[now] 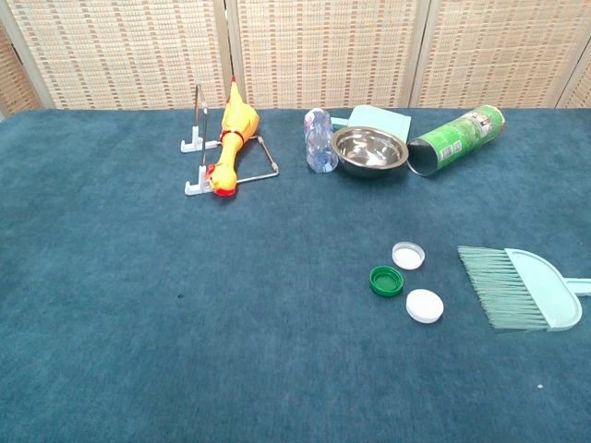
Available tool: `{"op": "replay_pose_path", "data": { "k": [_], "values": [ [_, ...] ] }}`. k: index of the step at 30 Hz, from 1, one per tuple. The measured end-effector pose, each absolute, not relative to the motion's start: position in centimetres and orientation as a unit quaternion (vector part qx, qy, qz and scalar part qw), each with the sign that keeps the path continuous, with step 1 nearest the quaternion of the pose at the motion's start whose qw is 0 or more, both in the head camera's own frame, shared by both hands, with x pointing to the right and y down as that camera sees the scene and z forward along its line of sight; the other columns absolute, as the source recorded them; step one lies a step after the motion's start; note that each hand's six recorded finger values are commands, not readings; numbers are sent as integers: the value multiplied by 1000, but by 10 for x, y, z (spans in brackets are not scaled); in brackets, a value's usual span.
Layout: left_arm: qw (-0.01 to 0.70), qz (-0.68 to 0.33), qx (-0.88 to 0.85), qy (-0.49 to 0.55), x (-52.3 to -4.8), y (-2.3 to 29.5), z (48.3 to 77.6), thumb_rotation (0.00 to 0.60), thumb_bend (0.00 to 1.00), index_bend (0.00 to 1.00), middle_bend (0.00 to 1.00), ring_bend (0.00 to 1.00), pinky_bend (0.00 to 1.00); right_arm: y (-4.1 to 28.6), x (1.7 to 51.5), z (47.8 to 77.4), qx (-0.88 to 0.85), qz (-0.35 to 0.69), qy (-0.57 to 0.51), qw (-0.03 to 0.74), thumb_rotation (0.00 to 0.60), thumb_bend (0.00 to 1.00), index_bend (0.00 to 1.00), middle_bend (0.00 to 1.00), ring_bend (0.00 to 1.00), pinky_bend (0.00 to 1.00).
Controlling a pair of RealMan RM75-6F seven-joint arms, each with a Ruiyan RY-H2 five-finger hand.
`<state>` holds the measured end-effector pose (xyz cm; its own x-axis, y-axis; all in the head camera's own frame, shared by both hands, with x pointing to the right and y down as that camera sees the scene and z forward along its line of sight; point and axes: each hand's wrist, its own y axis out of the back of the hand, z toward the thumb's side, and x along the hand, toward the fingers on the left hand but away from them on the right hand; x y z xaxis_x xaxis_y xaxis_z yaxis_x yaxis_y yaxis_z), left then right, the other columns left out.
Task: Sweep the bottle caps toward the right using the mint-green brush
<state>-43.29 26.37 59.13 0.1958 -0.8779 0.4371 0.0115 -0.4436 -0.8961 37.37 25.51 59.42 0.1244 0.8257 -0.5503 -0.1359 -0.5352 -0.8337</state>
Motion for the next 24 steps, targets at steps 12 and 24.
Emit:
{"op": "replay_pose_path", "data": {
  "k": [12, 24],
  "values": [
    [412, -539, -656, 331, -431, 261, 593, 600, 422, 0, 0, 0, 84, 253, 374, 613, -623, 612, -233, 427, 600, 194, 28, 2, 0, 0],
    [407, -557, -641, 338, -440, 250, 599, 600, 423, 0, 0, 0, 84, 226, 366, 676, -597, 622, -171, 477, 600, 194, 280, 224, 6, 0]
  ]
}}
